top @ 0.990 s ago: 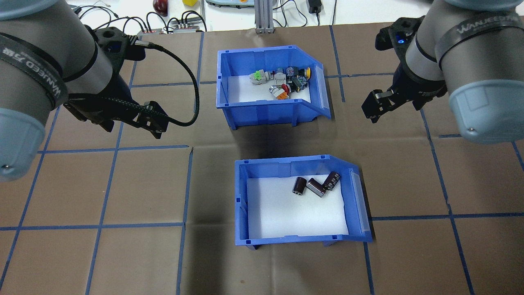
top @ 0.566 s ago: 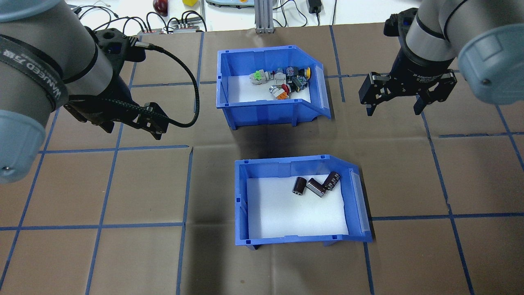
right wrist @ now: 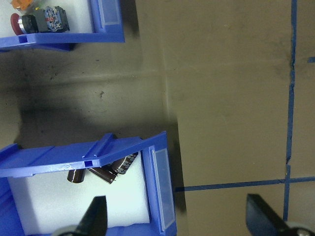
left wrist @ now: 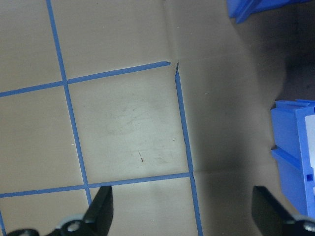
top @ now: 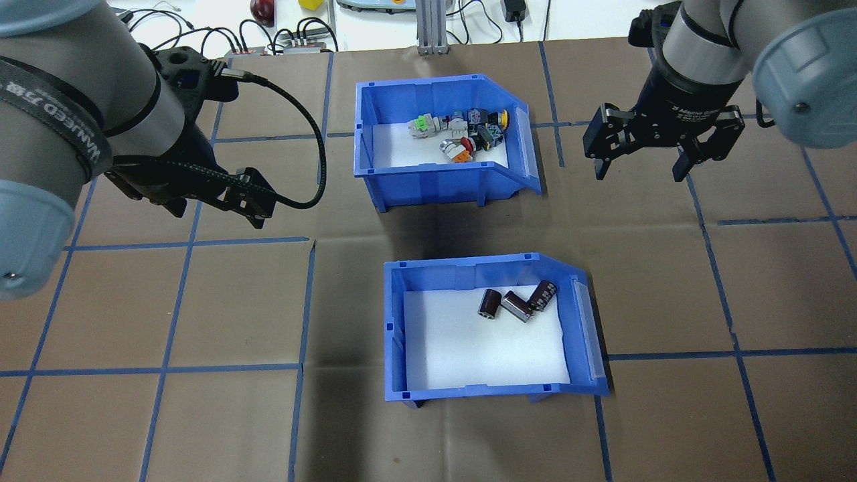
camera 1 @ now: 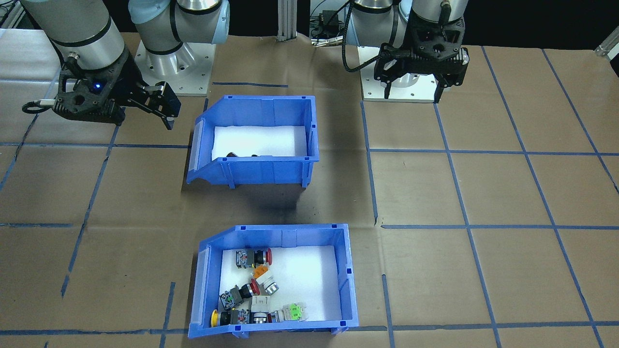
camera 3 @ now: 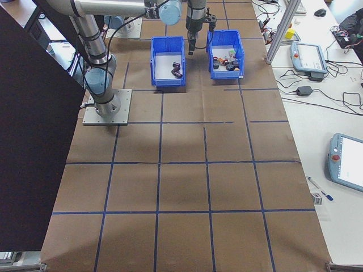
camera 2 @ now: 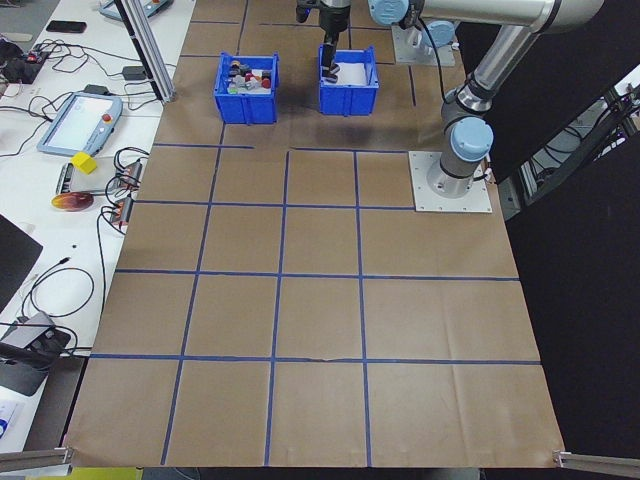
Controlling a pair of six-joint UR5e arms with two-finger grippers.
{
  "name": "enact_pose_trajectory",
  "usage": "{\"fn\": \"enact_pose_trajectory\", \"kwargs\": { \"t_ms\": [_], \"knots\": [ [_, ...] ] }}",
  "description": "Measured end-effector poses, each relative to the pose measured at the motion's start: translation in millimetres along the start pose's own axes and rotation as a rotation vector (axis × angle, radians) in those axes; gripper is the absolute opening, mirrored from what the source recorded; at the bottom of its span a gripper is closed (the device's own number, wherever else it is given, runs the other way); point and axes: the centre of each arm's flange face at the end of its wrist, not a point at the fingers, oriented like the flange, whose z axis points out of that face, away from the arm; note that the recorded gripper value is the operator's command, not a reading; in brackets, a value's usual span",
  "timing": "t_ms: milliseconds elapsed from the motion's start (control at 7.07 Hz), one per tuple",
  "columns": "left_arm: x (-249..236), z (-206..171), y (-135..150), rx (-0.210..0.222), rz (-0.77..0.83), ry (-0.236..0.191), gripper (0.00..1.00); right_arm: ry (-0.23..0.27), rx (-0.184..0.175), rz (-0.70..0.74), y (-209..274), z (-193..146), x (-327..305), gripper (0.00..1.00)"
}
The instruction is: Place button box in front
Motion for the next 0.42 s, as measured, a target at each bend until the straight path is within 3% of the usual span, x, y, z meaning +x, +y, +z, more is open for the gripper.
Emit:
{"fn": "enact_pose_trajectory", "kwargs": {
  "t_ms": [424],
  "knots": [
    [-0.8,-1.6,-5.9,0.002,0.001,-0.002,1.0,-0.001,-0.001,0.0,0.0,0.7,-0.1,1.0]
  ]
}}
